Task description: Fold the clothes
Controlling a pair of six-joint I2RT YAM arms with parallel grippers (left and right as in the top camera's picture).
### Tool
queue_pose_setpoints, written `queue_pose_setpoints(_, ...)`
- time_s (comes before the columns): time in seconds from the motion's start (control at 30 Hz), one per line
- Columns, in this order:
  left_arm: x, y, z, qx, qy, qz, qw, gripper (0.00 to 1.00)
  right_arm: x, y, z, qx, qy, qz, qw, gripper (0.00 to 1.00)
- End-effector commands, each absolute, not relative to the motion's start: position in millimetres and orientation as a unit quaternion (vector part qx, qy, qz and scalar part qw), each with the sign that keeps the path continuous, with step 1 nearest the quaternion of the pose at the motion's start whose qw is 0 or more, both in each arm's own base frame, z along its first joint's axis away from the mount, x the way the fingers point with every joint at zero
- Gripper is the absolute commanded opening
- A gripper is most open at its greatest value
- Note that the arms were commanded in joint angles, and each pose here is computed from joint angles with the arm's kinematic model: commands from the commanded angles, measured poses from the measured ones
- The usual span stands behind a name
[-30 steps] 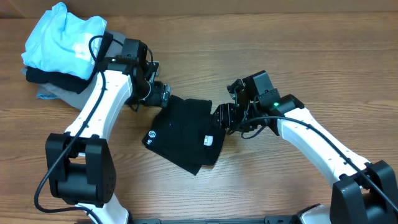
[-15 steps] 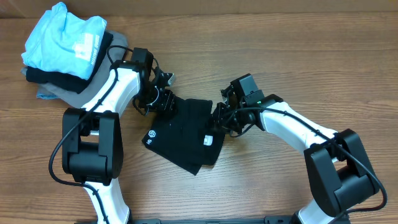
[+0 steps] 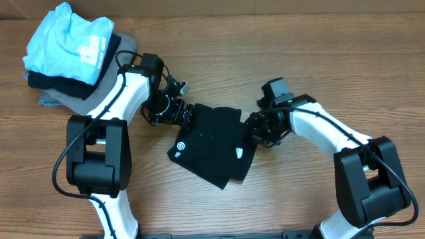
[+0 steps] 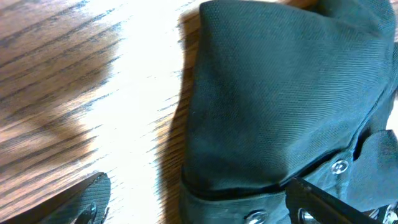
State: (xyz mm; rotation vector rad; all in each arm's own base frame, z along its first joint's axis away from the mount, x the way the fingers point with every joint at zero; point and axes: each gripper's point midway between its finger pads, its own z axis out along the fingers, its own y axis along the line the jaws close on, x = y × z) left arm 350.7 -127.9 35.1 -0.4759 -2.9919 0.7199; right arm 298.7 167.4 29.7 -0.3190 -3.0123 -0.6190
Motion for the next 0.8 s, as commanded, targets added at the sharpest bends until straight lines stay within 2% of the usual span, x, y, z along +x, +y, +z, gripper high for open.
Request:
queue_pose_setpoints(0.0, 350.4, -129.6, 36.1, -0.158, -0.957, 0.244, 0.013, 0.94, 337.8, 131.8, 70.4, -0.067, -0.986, -0.130, -0.077, 0.16)
queue_pose_setpoints(0.03, 350.3, -129.7, 36.1, -0.158, -0.957, 0.244, 0.013, 0.94, 338.6, 132.3, 84.2, -0.050, -0.986, -0.138, -0.082, 0.22)
queue_pose_setpoints(0.07, 349.6, -129.6, 36.2, -0.157, -0.957, 0.244, 0.014, 0.94, 335.3, 138.9, 105.2, -0.033, -0.983, -0.160, -0.080, 0.34)
queue_pose_setpoints(0.1, 349.3, -129.3, 36.2, -0.157, -0.957, 0.244, 0.015, 0.94, 330.7, 144.3, 117.4, -0.030, -0.981, -0.178, -0.074, 0.42)
queue_pose_setpoints(0.2, 348.5, -129.2, 36.5, -0.157, -0.957, 0.244, 0.017, 0.92, 310.3, 163.9, 136.7, -0.019, -0.972, -0.232, -0.036, 0.54)
queue_pose_setpoints(0.23, 348.5, -129.5, 37.2, -0.156, -0.957, 0.245, 0.017, 0.90, 304.0, 169.0, 137.4, -0.017, -0.969, -0.243, -0.023, 0.55)
queue_pose_setpoints(0.33, 346.4, -132.3, 41.0, -0.156, -0.954, 0.255, 0.022, 0.84, 285.6, 181.6, 132.5, -0.004, -0.968, -0.252, 0.010, 0.55)
queue_pose_setpoints(0.47, 329.6, -127.5, 37.4, -0.174, -0.954, 0.238, 0.053, 0.84, 276.0, 199.1, 129.2, 0.026, -0.967, -0.253, 0.013, 0.50)
queue_pose_setpoints(0.63, 323.2, -119.8, 32.8, -0.177, -0.959, 0.211, 0.068, 0.56, 264.2, 221.0, 129.3, 0.045, -0.962, -0.269, 0.023, 0.43)
queue_pose_setpoints(0.7, 325.4, -121.0, 32.8, -0.176, -0.959, 0.213, 0.063, 0.43, 256.7, 233.6, 119.9, 0.036, -0.961, -0.272, 0.030, 0.33)
queue_pose_setpoints(0.73, 326.2, -122.4, 33.3, -0.175, -0.958, 0.217, 0.061, 0.46, 254.0, 239.0, 114.0, 0.032, -0.961, -0.273, 0.033, 0.29)
queue_pose_setpoints(0.77, 326.0, -124.4, 34.4, -0.174, -0.957, 0.224, 0.061, 0.63, 250.8, 244.2, 107.6, 0.025, -0.961, -0.274, 0.037, 0.28)
